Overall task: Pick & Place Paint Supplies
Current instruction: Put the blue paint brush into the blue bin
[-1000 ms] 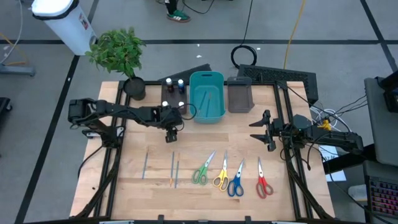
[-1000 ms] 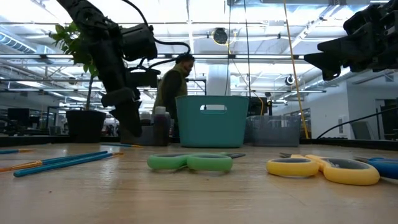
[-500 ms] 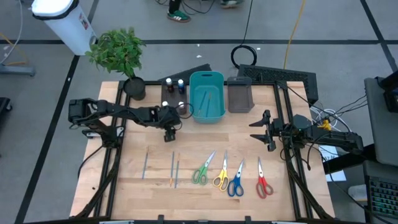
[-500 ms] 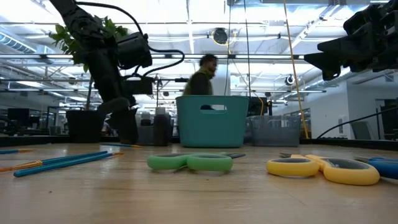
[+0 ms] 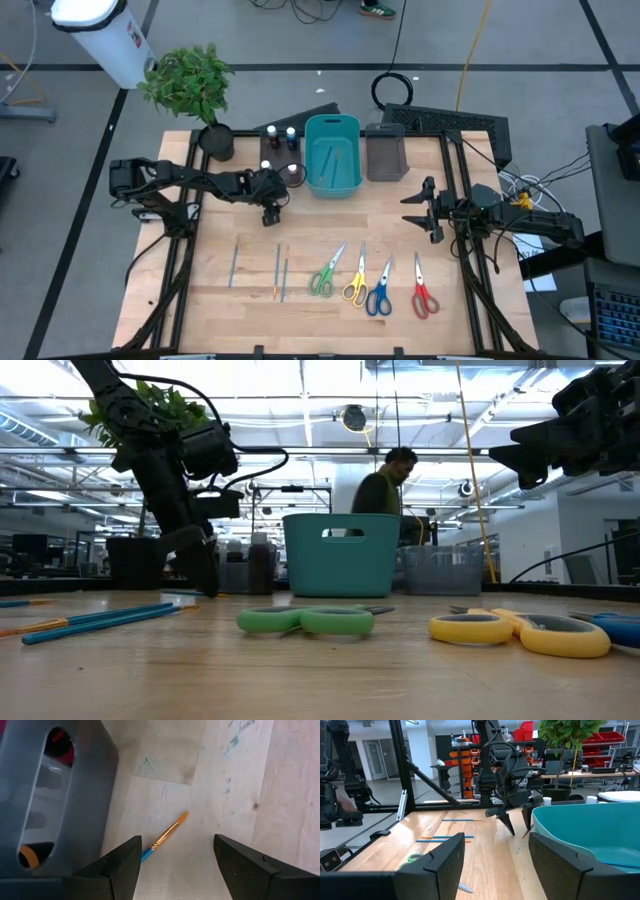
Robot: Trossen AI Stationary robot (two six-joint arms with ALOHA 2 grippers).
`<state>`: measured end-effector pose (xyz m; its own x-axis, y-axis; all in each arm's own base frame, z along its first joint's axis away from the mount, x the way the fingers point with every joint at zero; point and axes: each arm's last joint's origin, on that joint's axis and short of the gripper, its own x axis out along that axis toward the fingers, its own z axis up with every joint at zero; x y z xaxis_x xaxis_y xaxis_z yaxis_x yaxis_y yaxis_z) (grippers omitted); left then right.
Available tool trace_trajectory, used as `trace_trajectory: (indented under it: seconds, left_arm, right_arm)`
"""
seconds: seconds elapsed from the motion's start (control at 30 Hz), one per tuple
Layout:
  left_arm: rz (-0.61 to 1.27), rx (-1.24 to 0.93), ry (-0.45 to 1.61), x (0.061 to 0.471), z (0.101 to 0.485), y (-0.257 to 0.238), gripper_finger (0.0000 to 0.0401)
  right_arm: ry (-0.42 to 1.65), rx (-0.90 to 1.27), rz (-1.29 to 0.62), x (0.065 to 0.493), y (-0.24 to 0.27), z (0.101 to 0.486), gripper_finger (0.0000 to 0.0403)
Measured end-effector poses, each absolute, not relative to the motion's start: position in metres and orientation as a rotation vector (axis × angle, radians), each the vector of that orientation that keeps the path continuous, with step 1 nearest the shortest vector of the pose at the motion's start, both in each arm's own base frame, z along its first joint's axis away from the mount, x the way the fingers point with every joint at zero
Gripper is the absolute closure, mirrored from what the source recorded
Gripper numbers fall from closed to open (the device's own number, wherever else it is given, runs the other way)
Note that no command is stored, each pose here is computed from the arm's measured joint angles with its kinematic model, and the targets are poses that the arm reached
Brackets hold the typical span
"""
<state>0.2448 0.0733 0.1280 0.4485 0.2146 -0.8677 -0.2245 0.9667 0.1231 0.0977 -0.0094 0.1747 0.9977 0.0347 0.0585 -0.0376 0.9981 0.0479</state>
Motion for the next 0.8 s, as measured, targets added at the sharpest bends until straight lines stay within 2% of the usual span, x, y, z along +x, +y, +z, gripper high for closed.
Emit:
trace_trajectory:
  seconds: [0.5,0.63,0.8]
  left_arm:
    - [0.191,-0.097,1.109,0.2412,0.1253,0.069,0.0155]
    - [0.181,-0.091,1.11,0.2412,0.1253,0.0687,0.0194]
    - [0.182,-0.121,1.11,0.2411,0.1249,0.068,0.0279]
  right_arm:
    - [-0.057,0.049,0.036,0.0977,-0.0095,0.1747,0.019]
    - [-0.057,0.049,0.036,0.0977,-0.0095,0.1747,0.019]
    - [-0.057,0.049,0.036,0.0977,-0.0095,0.1747,0.019]
